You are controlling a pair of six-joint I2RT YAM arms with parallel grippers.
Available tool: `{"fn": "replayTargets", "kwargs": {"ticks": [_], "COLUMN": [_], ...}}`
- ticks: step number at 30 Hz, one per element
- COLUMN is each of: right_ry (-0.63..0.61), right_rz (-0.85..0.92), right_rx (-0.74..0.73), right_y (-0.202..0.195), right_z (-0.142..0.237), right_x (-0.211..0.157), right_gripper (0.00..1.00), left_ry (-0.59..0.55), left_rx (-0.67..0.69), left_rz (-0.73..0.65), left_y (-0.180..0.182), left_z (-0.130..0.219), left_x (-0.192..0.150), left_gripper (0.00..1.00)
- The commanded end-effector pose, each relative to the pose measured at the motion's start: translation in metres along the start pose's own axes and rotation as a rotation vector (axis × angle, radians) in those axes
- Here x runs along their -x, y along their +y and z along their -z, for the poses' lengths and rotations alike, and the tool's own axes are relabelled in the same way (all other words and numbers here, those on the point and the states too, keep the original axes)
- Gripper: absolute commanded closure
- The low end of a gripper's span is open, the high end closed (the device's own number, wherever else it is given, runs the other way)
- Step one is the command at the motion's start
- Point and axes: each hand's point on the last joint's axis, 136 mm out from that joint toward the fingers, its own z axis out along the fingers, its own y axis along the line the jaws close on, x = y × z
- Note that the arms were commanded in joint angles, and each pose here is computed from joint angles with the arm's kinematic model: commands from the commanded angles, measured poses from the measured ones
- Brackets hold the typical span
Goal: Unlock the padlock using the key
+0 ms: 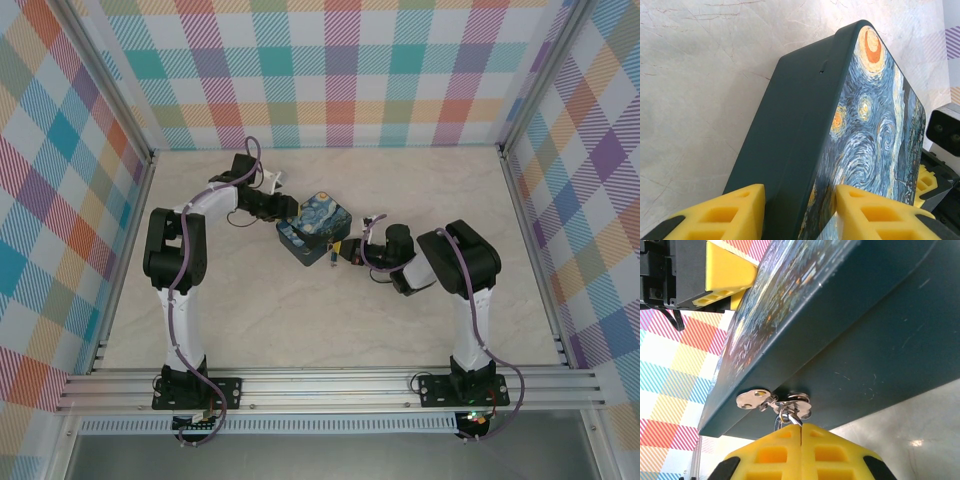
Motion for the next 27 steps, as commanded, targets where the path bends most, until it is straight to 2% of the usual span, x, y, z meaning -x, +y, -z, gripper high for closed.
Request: {"fn": "replayTargets", "kwargs": {"ticks": [1,15,21,27], "right_ry": [-0.017,-0.195,-0.17,-0.087], "right_rz": [0.005,-0.147,-0.155,-0.098], "right_rx": [0.002,-0.078,-0.065,-0.101], "right_y": [0.007,-0.004,0.0,-0.002], "right_z": [0.001,0.013,0.011,0.018], "right_x": [0.007,0.033,0.031,0.014], "right_gripper": [1.0,1.0,1.0,0.81], "left_ry": [0.096,0.063,0.045,0.05], "left_rx": [0.152,0.183,0.198,0.203], "left_rz": [0.05,0.052,0.064,0.067], "left_y": [0.035,0.025,0.025,0.027], "left_z": [-0.014,-0.009,-0.007,-0.009], "left_x": [-0.033,-0.049,-0.055,-0.056], "left_gripper": [0.61,0.6,0.6,0.6]}}
